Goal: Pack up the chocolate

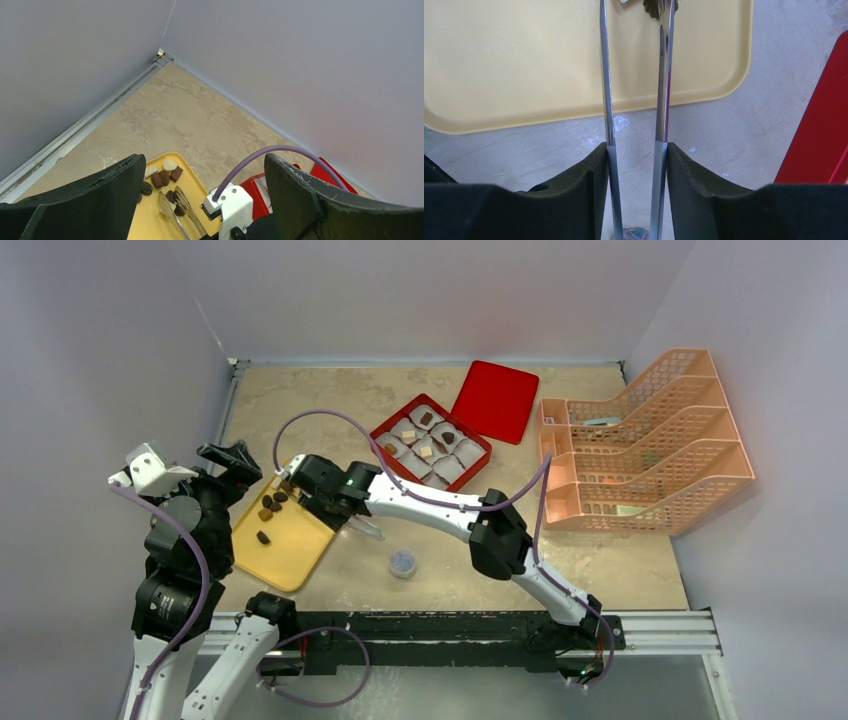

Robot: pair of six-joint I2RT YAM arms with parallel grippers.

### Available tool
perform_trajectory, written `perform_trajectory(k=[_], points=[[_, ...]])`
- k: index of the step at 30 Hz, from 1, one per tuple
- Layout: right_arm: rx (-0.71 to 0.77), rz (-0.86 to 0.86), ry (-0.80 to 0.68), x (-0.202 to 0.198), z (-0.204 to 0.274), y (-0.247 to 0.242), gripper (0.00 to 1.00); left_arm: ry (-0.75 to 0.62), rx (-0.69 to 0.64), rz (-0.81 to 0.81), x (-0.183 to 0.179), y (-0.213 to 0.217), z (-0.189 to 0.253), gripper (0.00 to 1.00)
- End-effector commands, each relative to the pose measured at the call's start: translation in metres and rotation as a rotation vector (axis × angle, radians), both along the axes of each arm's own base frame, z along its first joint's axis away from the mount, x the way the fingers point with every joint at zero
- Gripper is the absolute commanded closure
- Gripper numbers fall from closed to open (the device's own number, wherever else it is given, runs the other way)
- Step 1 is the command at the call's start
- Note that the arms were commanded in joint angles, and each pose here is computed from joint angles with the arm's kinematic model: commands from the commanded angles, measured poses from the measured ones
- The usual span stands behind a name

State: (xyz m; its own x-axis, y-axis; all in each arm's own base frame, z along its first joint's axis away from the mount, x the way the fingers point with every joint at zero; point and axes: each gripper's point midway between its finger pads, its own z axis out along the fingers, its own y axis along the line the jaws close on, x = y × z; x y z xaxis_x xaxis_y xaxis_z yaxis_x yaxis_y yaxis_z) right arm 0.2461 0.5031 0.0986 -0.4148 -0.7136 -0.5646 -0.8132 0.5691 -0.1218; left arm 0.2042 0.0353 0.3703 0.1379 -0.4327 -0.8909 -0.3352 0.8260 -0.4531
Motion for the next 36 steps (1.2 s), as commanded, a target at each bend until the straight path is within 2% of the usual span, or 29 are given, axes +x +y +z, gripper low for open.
perform_trajectory(k=[1, 20, 36], points=[[0.034, 0.007, -0.028, -0.009, 0.035, -0.001, 0.54, -0.055, -0.024, -0.005, -0.003, 0.000, 0.018, 0.12], [-0.007, 0.053, 0.011, -0.030, 0.032, -0.005, 0.56, -0.064, -0.036, -0.014, -0.003, -0.002, 0.020, 0.12], [-0.026, 0.014, 0.023, -0.039, 0.044, -0.021, 0.53, -0.072, -0.034, -0.020, -0.003, -0.003, 0.025, 0.12]])
